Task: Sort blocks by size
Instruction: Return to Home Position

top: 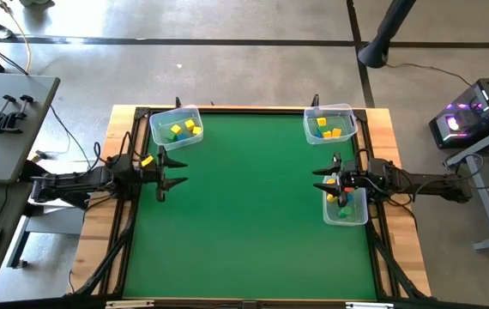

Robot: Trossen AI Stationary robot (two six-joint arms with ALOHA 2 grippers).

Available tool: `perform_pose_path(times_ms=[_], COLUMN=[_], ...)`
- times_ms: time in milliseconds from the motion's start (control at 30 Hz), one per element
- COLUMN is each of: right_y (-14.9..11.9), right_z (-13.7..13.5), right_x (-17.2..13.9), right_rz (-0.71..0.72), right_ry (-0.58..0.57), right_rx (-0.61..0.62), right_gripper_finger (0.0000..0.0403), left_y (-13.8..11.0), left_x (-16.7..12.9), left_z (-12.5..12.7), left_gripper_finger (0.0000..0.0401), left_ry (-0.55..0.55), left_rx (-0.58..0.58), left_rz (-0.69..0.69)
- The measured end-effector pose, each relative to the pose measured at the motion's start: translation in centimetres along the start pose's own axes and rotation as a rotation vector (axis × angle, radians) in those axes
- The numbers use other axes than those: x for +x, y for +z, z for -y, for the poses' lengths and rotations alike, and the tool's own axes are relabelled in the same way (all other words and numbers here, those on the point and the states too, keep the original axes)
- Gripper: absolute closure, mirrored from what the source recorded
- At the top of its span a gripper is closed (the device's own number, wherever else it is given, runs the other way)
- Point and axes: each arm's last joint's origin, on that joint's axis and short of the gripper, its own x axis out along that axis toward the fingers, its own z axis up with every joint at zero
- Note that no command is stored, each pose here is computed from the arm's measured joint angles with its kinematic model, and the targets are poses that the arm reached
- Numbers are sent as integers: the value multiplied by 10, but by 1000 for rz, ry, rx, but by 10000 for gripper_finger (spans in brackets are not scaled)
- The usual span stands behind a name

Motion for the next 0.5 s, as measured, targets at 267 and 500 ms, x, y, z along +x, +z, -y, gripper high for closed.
perform_pose_path(times_ms=[267,500], right_y=[0,0], right_z=[0,0], right_x=[0,0], right_rz=[0,0], right_ry=[0,0], right_rx=[0,0], right_gripper_finger=[195,195], left_y=[0,0], left_x=[0,0], left_z=[0,0], left_gripper_finger=[198,198], left_ry=[1,0], left_rx=[-10,-10], left_rz=[0,0])
